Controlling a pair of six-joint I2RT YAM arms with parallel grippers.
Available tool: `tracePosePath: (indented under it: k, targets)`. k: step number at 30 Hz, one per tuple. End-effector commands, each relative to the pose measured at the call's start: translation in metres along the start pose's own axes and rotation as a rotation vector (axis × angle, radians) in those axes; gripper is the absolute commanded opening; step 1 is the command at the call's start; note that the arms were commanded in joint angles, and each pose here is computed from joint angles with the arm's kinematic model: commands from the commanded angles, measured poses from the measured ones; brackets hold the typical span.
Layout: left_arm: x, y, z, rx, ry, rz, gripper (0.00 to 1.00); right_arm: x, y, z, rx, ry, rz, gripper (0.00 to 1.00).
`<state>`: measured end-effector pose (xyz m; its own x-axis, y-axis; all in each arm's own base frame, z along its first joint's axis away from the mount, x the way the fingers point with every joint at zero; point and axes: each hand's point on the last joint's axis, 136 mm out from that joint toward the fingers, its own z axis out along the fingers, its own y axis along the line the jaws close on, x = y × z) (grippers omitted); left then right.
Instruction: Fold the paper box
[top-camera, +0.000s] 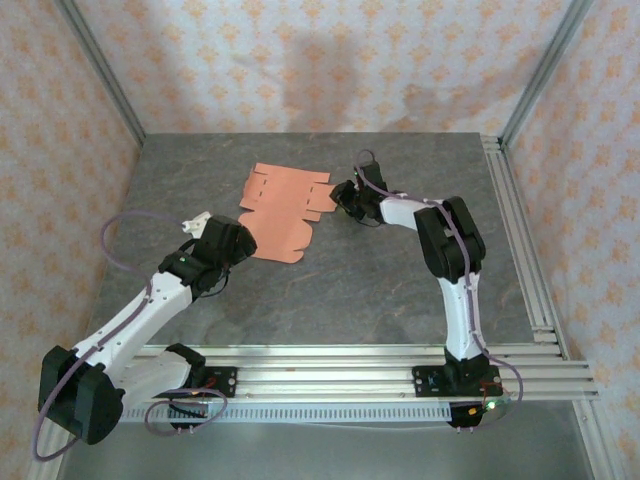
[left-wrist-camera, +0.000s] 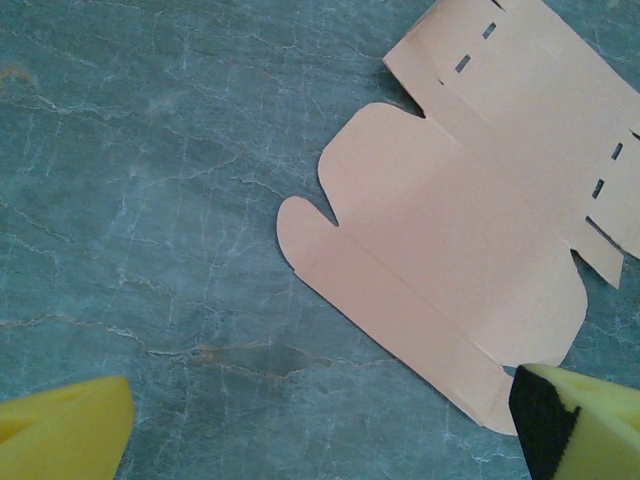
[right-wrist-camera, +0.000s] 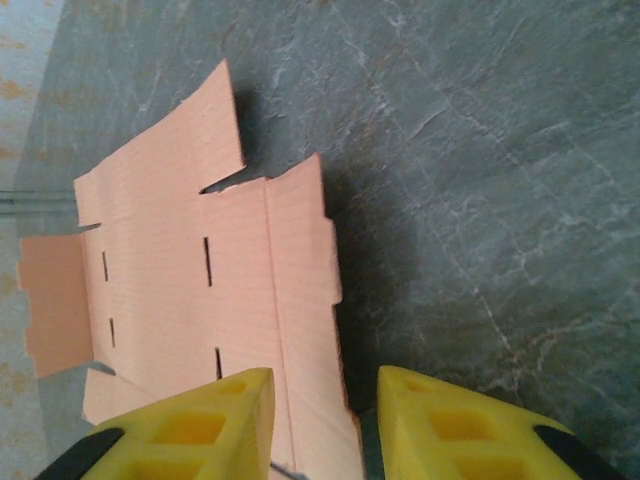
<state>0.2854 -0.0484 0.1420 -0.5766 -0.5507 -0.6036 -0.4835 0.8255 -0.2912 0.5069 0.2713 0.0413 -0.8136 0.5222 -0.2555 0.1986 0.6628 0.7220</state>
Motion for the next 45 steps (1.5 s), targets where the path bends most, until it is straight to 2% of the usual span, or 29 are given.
tracePosePath:
  k: [1, 3, 6, 11, 17, 22, 28, 31, 32, 35, 38, 40, 45]
  targets:
    - [-0.009, 0.007, -0.009, -0.027, -0.035, 0.004, 0.99, 0.001, 0.0, 0.009, 0.02, 0.019, -0.001, 0.26]
    - [-0.009, 0.006, -0.009, -0.021, -0.036, 0.002, 0.99, 0.0, 0.004, 0.012, 0.011, 0.031, -0.021, 0.14]
    - [-0.009, 0.004, -0.009, -0.012, -0.031, 0.003, 0.99, -0.003, 0.006, 0.01, 0.017, 0.016, -0.035, 0.0]
    - [-0.008, -0.008, -0.006, 0.027, -0.009, -0.021, 0.99, -0.015, 0.003, -0.022, 0.034, -0.122, -0.029, 0.0]
    - [-0.007, -0.046, 0.001, 0.164, 0.042, -0.08, 0.98, -0.017, -0.019, -0.089, 0.109, -0.379, 0.032, 0.0]
    - [-0.003, -0.073, 0.003, 0.255, 0.077, -0.121, 0.95, 0.016, -0.037, -0.127, 0.147, -0.485, 0.057, 0.0]
    - [0.01, -0.094, 0.005, 0.271, 0.117, -0.076, 0.94, 0.078, -0.042, -0.161, 0.184, -0.524, -0.009, 0.0]
    - [0.02, -0.108, 0.008, 0.281, 0.144, -0.058, 0.94, 0.105, -0.039, -0.177, 0.231, -0.52, -0.077, 0.07]
    - [0.024, -0.113, 0.009, 0.284, 0.156, -0.049, 0.93, 0.113, -0.039, -0.178, 0.239, -0.502, -0.096, 0.12]
    - [0.037, -0.131, 0.014, 0.299, 0.192, -0.026, 0.85, 0.124, -0.038, -0.186, 0.251, -0.457, -0.152, 0.42]
    - [0.048, -0.144, 0.019, 0.307, 0.228, -0.016, 0.77, 0.116, -0.037, -0.206, 0.229, -0.503, -0.25, 0.57]
    - [0.056, -0.147, 0.024, 0.303, 0.246, -0.027, 0.74, 0.109, -0.031, -0.216, 0.193, -0.497, -0.341, 0.61]
    - [0.072, -0.147, 0.045, 0.27, 0.276, -0.042, 0.71, 0.095, -0.018, -0.201, 0.048, -0.239, -0.441, 0.68]
